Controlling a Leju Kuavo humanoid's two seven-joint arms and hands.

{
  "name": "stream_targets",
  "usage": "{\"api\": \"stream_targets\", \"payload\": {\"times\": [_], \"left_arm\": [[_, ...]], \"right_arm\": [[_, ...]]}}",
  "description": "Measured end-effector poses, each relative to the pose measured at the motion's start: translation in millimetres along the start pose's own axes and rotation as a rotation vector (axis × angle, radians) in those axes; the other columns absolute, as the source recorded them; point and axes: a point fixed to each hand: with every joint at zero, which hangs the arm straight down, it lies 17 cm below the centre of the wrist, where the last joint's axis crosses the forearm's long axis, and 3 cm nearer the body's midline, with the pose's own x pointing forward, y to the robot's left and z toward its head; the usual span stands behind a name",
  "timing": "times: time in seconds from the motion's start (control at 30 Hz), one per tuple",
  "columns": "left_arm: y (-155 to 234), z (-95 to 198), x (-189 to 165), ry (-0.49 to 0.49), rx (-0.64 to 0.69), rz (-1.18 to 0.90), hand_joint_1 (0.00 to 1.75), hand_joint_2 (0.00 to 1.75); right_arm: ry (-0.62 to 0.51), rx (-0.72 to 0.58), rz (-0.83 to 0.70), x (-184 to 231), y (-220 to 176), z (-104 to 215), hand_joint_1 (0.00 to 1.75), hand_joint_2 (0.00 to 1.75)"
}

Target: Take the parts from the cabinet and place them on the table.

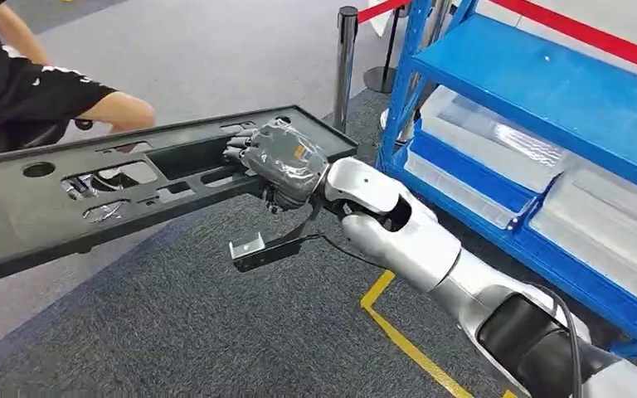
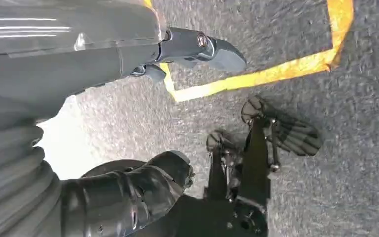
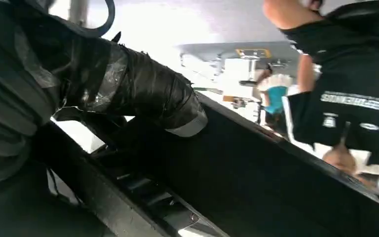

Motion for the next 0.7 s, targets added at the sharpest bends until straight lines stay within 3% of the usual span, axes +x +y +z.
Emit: {"api": "stream_targets", "payload": {"times": [0.4,0.7], "left_arm": [[3,-1,-17,0.017,0.011,0.011,0.0,1.75],[5,0,-9,0.004,0.001,0.035,0.0,1.75]], "right_arm": [[0.0,-0.009,0.005,1,0,-4,1.75,1.75],[0.001,-0.008,0.01,0,0,-5,1.75,1.75]]}}
